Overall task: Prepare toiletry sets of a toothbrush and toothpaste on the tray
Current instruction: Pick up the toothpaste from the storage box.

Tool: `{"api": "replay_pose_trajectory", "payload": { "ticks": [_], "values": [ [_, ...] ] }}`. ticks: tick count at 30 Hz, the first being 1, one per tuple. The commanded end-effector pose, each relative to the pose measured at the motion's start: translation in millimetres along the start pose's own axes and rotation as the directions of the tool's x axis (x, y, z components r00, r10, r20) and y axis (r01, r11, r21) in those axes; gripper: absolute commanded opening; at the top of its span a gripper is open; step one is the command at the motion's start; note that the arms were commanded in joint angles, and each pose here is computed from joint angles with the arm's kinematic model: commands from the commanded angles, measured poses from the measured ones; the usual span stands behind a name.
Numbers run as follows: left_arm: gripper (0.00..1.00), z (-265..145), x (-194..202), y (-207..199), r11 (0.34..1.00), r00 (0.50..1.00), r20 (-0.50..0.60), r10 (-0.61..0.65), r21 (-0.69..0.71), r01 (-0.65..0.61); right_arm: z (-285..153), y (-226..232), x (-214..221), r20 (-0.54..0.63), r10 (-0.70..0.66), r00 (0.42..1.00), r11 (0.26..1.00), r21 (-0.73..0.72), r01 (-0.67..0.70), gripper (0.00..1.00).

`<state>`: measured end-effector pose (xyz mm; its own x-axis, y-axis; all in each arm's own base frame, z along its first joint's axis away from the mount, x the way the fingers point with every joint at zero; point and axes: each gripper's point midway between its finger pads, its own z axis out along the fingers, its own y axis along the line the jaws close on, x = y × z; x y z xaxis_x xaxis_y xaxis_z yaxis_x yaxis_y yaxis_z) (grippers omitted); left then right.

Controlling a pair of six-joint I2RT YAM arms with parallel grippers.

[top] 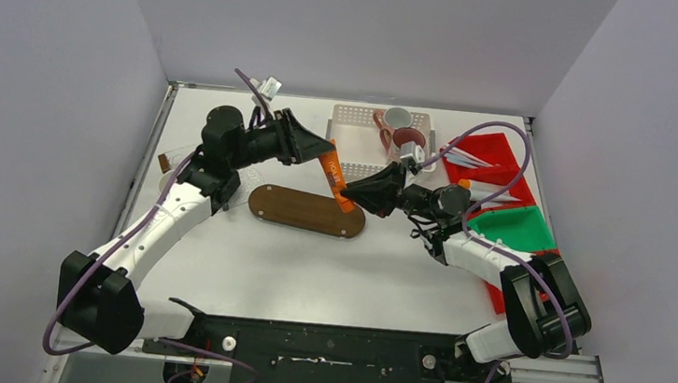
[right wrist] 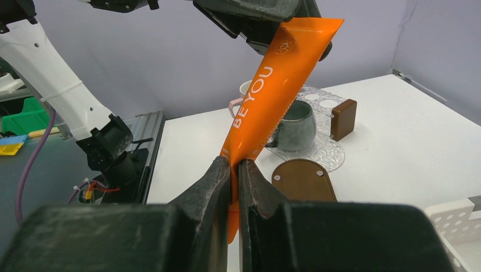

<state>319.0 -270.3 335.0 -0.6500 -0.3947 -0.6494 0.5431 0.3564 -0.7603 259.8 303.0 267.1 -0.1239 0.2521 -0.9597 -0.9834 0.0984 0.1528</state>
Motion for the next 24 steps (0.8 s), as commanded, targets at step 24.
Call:
{"api": "replay_pose_trajectory", "payload": {
  "ticks": [24],
  "values": [
    [0.0, -17, -38, -49, 0.987, 0.976, 0.173, 0.135, 0.067, -0.148, -3, -5, -19, 0.082, -0.172, 0.982, 0.983, 0.073, 0.166, 0.26]
  ]
}}
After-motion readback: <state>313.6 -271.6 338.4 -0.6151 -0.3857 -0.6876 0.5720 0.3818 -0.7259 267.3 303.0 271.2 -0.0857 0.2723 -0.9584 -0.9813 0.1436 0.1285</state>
